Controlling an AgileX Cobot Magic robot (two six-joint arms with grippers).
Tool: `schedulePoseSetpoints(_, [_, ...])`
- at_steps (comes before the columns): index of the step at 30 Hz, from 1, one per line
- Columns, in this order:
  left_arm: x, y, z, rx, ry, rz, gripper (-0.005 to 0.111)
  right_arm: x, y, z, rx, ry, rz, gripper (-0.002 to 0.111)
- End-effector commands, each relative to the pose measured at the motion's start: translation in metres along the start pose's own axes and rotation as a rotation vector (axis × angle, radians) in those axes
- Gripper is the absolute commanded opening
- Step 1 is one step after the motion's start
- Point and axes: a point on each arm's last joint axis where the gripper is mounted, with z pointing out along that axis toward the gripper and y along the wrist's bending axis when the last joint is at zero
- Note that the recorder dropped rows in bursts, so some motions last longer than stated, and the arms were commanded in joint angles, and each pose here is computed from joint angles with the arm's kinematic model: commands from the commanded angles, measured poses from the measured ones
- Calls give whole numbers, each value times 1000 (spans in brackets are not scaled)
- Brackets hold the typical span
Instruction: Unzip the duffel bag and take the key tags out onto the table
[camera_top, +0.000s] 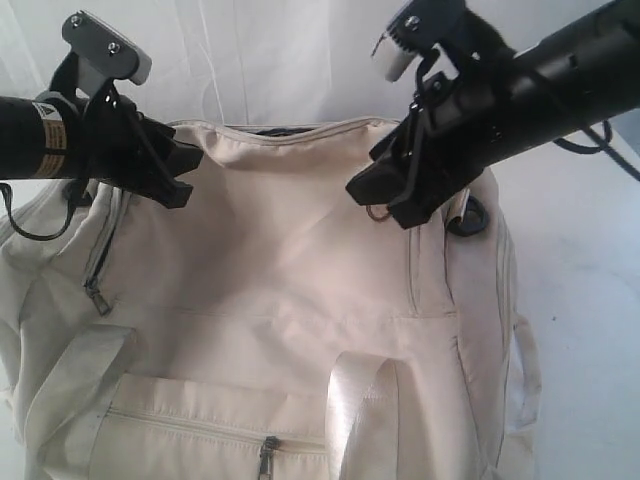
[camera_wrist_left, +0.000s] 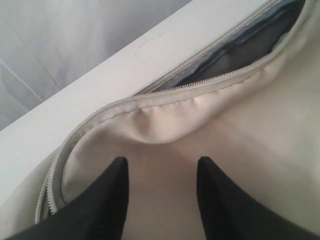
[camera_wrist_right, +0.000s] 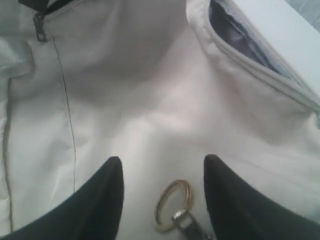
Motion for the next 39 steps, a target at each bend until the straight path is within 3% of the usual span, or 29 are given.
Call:
schedulePoseSetpoints(1, [0, 0, -4, 7, -5, -5, 48, 1, 2, 16, 45, 45, -99, 48])
schedulePoseSetpoints(9, [0, 1, -4, -5, -2, -5, 48, 14, -4, 18, 86, 180, -123, 48])
schedulePoseSetpoints(17, [0, 1, -4, -7, -2, -5, 48, 21, 3, 17, 11, 253, -105, 46])
schedulePoseSetpoints(35, [0, 1, -4, -7, -2, -5, 48, 24, 0, 16, 35, 292, -113, 2])
schedulePoseSetpoints(39, [0, 1, -4, -7, -2, -5, 48, 21, 0, 14, 47, 277, -102, 0])
